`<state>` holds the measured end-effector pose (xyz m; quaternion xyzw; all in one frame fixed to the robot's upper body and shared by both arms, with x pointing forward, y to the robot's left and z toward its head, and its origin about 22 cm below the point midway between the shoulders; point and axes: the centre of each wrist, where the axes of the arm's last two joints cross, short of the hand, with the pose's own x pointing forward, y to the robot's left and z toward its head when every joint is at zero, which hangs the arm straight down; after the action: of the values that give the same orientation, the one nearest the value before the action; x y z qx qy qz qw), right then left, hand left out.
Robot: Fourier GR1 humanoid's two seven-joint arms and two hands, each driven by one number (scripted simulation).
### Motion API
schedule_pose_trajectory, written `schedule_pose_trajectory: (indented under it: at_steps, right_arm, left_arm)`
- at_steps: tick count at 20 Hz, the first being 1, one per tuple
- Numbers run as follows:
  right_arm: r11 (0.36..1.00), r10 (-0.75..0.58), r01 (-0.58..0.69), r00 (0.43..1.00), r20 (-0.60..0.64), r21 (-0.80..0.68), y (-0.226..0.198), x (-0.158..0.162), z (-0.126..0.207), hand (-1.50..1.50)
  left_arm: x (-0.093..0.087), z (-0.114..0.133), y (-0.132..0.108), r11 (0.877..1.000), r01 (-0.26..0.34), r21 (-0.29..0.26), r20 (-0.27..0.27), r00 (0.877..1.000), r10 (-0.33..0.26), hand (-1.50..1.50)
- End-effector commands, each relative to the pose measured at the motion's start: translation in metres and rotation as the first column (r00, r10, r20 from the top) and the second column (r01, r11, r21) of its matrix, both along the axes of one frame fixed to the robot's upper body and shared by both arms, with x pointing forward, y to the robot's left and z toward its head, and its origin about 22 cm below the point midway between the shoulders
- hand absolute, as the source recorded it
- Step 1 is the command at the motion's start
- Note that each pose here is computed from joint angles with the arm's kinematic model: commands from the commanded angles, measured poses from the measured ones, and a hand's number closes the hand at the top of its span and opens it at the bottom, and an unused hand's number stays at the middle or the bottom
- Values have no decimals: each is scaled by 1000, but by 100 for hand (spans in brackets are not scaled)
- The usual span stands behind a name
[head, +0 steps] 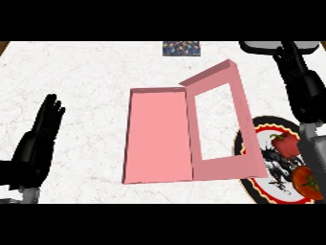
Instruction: Pick the tomato from the plate and place it in the cardboard box
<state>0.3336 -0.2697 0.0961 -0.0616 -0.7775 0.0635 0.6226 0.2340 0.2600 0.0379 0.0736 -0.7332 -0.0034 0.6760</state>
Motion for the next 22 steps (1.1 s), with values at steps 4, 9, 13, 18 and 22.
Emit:
schedule_pose_trajectory:
  at_steps: [4,9,13,18,22]
  right_arm:
    - [934,-310,348,902,300,-82,-36,-16,27,-150]
    - [538,-762,823,567,313,-179,-118,-50,-17,150]
    - [461,-820,887,420,389,13,-76,-88,-43,-150]
    - [445,-767,850,524,372,-281,-82,-154,-68,-150]
    - [370,-764,759,577,289,-536,-103,-188,-73,-150]
  left_arm:
    - [-7,-18,45,974,-92,207,-92,989,113,0]
    - [-22,-33,49,966,-116,232,-180,971,159,0]
    - [-25,-34,53,962,-95,257,-195,970,147,0]
    - [-4,-31,42,965,-63,254,-187,976,113,0]
    - [0,-24,33,963,-47,264,-188,977,99,0]
